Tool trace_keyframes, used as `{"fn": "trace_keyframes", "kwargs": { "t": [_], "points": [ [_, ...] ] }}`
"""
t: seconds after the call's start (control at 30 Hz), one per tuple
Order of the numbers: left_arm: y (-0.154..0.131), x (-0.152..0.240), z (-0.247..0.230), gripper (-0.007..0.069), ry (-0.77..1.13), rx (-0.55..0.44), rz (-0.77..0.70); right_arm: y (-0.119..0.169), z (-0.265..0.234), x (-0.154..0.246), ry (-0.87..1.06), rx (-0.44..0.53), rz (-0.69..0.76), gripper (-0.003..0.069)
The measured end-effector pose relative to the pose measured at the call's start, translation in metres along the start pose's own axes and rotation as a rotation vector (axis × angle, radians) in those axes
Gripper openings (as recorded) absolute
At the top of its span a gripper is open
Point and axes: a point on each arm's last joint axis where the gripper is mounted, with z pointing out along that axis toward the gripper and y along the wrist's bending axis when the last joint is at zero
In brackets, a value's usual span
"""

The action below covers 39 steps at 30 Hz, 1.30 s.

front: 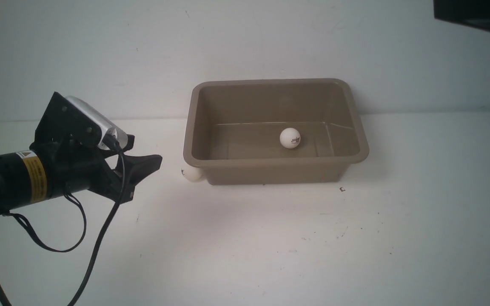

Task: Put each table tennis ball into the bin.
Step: Use the left arm to clamp the table tennis ball closest to it

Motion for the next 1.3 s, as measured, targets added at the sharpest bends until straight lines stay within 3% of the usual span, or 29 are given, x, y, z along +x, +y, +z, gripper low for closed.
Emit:
{"fn": "trace_keyframes", "kwargs": {
  "t": [0.37,0.73,1.03,1.3],
  "points": [
    [0.024,0.018,0.028,0.0487,0.032,-0.031,-0.076,0.001,0.0,-0.001,-0.006,-0.009,0.02,0.0239],
    [0.045,0.033,0.059,0.0564,0.063,0.012,-0.119,0.002,0.0,0.0,0.006,-0.027,0.034,0.0239],
    [0.039,0.059,0.094,0.0564,0.166,0.135,-0.024,0.003,0.0,0.001,0.008,-0.028,0.033,0.0239],
    [0.041,0.067,0.1,0.0564,0.169,0.136,0.095,0.003,0.0,0.001,0.012,-0.032,0.034,0.0239]
  ]
}}
